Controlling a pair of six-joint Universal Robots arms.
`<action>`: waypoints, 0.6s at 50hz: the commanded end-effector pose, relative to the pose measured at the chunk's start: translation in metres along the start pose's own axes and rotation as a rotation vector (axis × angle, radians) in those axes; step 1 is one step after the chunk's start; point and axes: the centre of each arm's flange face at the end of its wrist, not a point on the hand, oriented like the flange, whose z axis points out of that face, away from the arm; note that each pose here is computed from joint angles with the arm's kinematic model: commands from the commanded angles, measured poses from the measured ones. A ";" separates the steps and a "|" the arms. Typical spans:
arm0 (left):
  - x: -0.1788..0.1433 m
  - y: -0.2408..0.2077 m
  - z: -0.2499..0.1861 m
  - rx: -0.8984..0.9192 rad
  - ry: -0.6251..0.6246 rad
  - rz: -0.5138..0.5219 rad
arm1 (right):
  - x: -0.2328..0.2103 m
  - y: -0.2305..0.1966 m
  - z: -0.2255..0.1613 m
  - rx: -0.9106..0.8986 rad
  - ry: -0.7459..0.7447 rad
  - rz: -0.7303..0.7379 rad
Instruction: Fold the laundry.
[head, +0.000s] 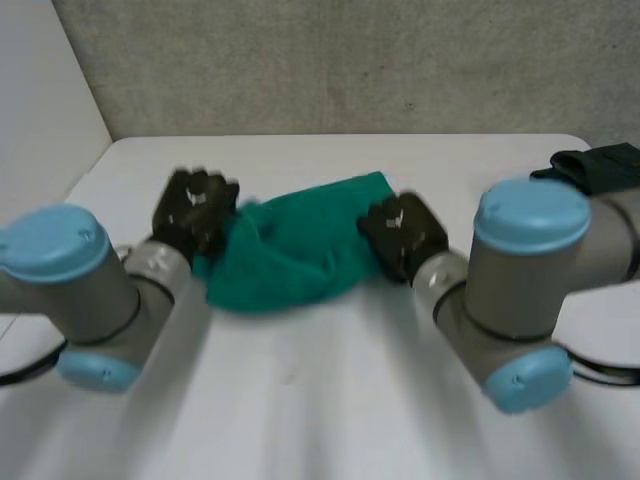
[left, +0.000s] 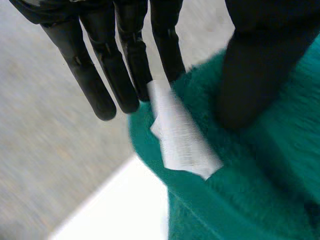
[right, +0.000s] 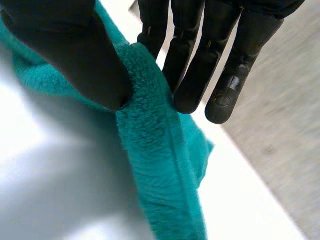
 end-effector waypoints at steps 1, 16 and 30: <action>0.004 -0.003 -0.033 -0.103 0.054 0.040 | -0.013 0.025 -0.005 -0.078 -0.042 -0.001; -0.012 -0.042 -0.059 -0.117 0.104 -0.101 | -0.012 0.011 -0.047 -0.036 -0.092 -0.001; 0.002 -0.007 -0.015 -0.283 0.190 -0.122 | -0.011 0.027 -0.059 -0.065 -0.118 -0.019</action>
